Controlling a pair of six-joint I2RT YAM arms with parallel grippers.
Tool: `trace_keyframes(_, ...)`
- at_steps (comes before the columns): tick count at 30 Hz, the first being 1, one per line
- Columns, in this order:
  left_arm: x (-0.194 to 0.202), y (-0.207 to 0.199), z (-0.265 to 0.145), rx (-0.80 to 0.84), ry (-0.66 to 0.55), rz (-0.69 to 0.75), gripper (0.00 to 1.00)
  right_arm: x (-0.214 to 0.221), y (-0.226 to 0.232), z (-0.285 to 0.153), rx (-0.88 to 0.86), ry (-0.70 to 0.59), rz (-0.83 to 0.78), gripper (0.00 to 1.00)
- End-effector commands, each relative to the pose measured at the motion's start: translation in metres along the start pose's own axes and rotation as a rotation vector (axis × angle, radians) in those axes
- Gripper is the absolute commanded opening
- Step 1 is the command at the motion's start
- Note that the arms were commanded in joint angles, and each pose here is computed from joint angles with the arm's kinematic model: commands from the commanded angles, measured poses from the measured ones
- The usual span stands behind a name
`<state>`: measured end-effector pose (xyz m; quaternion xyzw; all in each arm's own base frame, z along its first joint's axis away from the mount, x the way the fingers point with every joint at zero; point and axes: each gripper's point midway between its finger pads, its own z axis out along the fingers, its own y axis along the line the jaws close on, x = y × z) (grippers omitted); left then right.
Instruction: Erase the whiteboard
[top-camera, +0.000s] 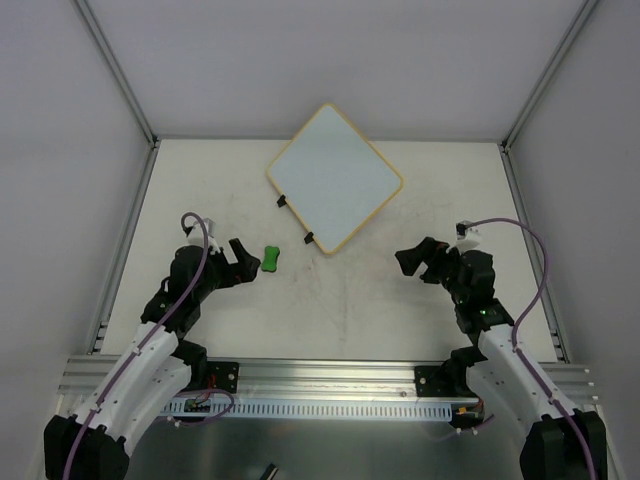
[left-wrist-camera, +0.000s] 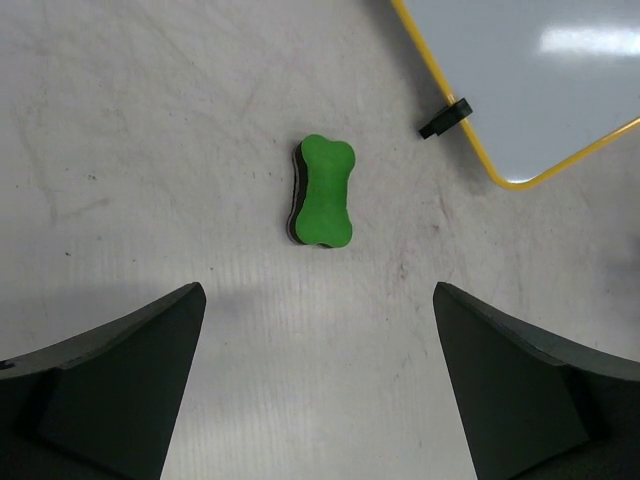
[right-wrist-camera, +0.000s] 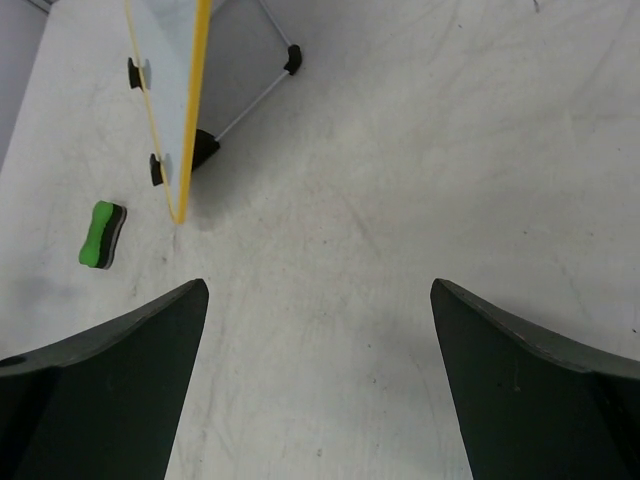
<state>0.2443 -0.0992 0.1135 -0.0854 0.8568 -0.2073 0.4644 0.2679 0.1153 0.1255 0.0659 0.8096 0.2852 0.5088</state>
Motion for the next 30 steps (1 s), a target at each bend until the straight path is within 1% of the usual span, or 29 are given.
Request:
trace_keyframes(1,-0.001,0.003,-0.005,0.012,-0.043,0.037,0.99,0.009,-0.016,-0.006,0.06,0.002,-0.054,0.99)
trace_keyframes(6,0.006,0.016,-0.005,-0.016,-0.088,0.03,0.99,0.016,-0.026,-0.006,0.085,-0.004,-0.068,0.99)
trace_keyframes(10,0.003,0.015,-0.005,-0.01,-0.11,0.028,0.99,0.015,-0.026,-0.005,0.075,-0.023,-0.063,0.99)
trace_keyframes(17,0.007,0.018,0.002,-0.032,-0.072,0.025,0.99,0.012,-0.027,-0.007,0.087,-0.038,-0.066,0.99)
trace_keyframes(30,0.009,0.018,0.003,-0.033,-0.067,0.022,0.99,0.012,-0.024,-0.009,0.076,-0.039,-0.07,1.0)
